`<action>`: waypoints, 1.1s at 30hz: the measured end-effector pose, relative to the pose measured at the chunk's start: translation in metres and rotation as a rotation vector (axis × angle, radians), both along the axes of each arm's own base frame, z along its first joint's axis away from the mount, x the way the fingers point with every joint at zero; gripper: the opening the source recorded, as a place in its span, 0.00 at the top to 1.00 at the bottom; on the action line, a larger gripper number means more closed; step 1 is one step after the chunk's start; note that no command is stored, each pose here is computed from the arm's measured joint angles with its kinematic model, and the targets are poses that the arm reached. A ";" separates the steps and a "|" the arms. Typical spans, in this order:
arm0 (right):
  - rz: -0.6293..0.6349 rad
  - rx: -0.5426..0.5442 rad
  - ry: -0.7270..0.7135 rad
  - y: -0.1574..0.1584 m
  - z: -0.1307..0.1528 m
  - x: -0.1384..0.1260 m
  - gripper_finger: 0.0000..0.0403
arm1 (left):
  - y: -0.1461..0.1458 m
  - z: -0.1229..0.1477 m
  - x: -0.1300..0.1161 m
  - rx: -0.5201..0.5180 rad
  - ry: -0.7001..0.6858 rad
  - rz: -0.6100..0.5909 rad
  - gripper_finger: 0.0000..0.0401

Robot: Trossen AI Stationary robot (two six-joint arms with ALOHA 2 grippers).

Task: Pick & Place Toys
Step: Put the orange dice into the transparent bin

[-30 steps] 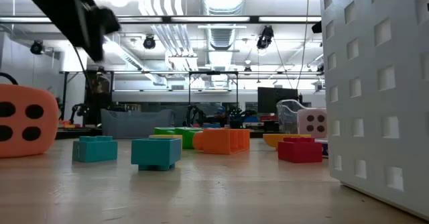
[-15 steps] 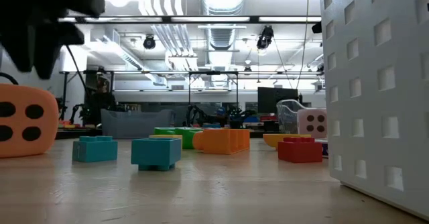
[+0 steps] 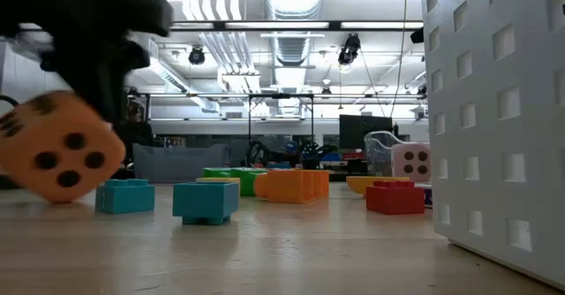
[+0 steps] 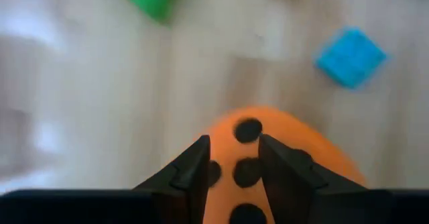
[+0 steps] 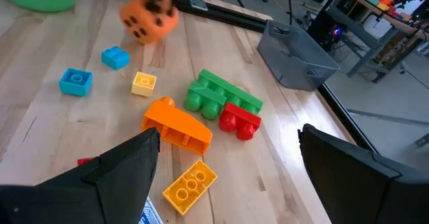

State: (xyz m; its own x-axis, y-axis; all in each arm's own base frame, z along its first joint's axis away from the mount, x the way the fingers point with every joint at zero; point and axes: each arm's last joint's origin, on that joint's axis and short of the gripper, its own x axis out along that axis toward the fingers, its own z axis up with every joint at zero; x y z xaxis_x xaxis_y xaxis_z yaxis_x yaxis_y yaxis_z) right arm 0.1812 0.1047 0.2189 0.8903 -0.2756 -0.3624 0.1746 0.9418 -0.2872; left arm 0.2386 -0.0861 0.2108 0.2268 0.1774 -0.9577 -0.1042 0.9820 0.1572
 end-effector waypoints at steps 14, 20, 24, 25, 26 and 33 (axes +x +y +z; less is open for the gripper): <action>-0.007 -0.008 -0.004 0.000 0.001 0.000 0.13 | 0.017 0.032 0.025 0.126 -0.179 -0.120 0.67; -0.007 -0.008 -0.004 0.000 0.001 0.000 0.13 | 0.022 0.032 0.013 0.102 -0.074 -0.108 0.56; -0.007 -0.008 -0.004 0.000 0.001 0.000 0.13 | 0.023 0.029 0.011 0.050 -0.083 0.029 0.39; -0.007 -0.008 -0.004 0.000 0.001 0.000 0.13 | 0.023 0.029 0.011 0.035 -0.090 0.066 0.34; -0.007 -0.008 -0.004 0.000 0.001 0.000 0.13 | 0.023 0.029 0.011 0.019 -0.094 0.107 0.29; -0.007 -0.008 -0.004 0.000 0.001 0.000 0.13 | 0.023 0.022 0.007 -0.069 -0.074 0.264 0.04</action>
